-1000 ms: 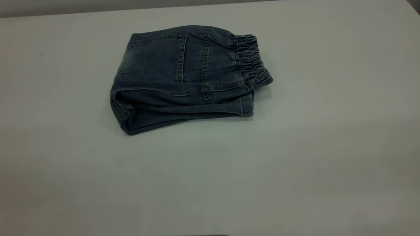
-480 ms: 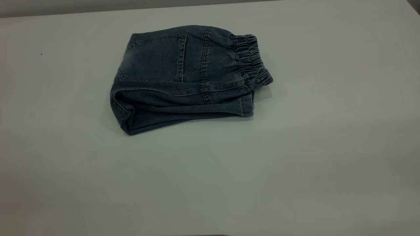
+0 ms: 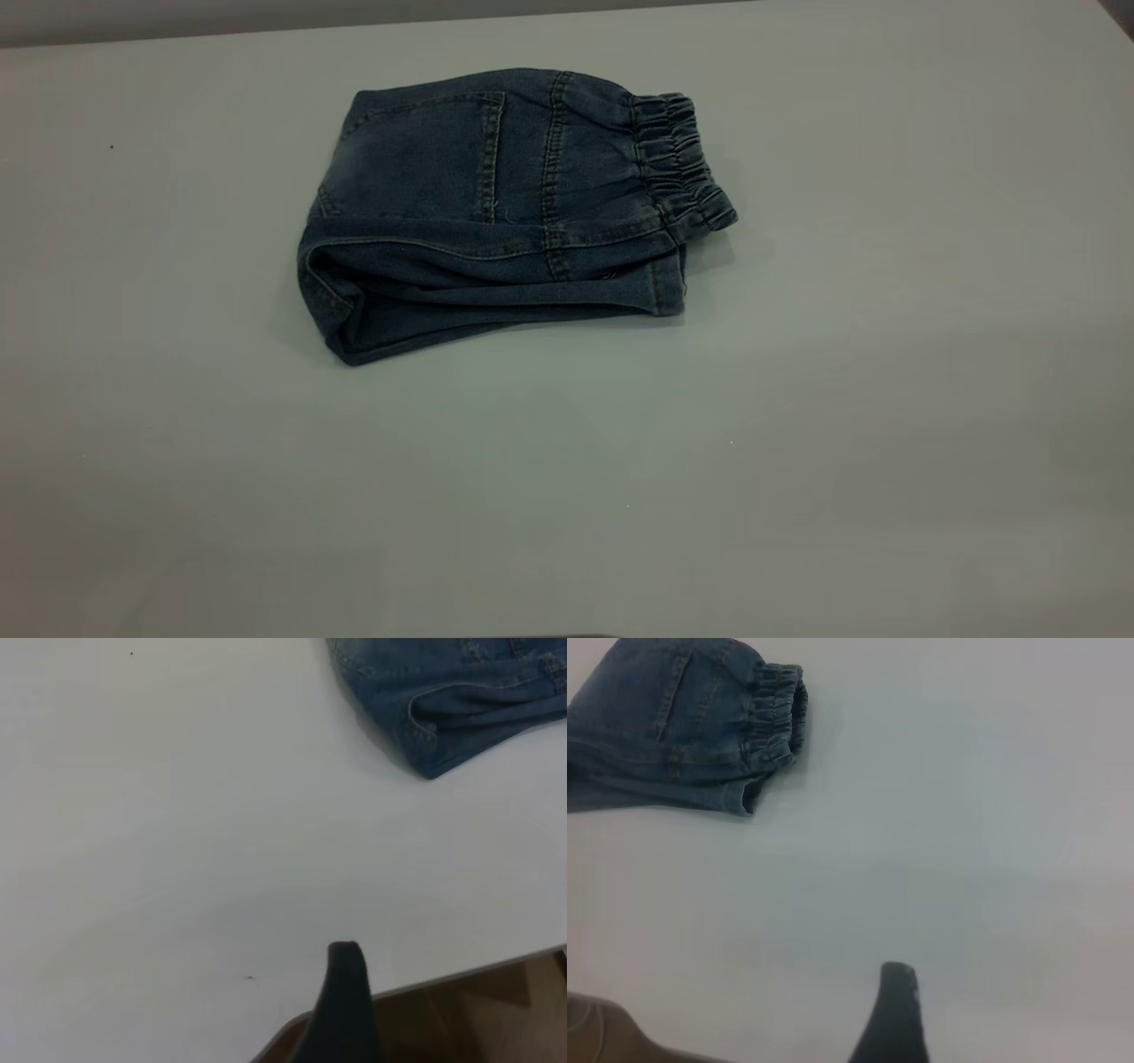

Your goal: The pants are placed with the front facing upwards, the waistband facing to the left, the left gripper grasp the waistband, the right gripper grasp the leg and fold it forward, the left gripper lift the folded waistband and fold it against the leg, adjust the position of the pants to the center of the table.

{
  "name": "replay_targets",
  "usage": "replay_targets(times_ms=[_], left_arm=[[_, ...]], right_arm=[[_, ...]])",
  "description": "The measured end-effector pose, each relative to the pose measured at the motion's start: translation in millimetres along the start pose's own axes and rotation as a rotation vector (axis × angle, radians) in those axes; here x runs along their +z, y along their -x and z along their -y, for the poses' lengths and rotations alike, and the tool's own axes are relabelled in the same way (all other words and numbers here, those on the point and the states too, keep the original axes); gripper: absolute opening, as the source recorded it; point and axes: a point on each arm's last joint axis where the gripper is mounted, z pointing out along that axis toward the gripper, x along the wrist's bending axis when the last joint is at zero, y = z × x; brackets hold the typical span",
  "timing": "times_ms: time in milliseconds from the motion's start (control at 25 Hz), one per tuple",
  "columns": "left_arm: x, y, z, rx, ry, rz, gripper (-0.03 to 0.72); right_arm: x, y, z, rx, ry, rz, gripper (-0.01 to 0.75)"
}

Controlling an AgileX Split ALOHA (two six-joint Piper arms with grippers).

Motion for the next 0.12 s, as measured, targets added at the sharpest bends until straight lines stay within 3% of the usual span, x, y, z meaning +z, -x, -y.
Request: replay_targets(times_ms=[120], left_arm=[[0.0, 0.0, 0.0, 0.0, 0.0, 0.0, 0.565]], right_arm=[[0.0, 0.0, 0.0, 0.0, 0.0, 0.0, 0.549]])
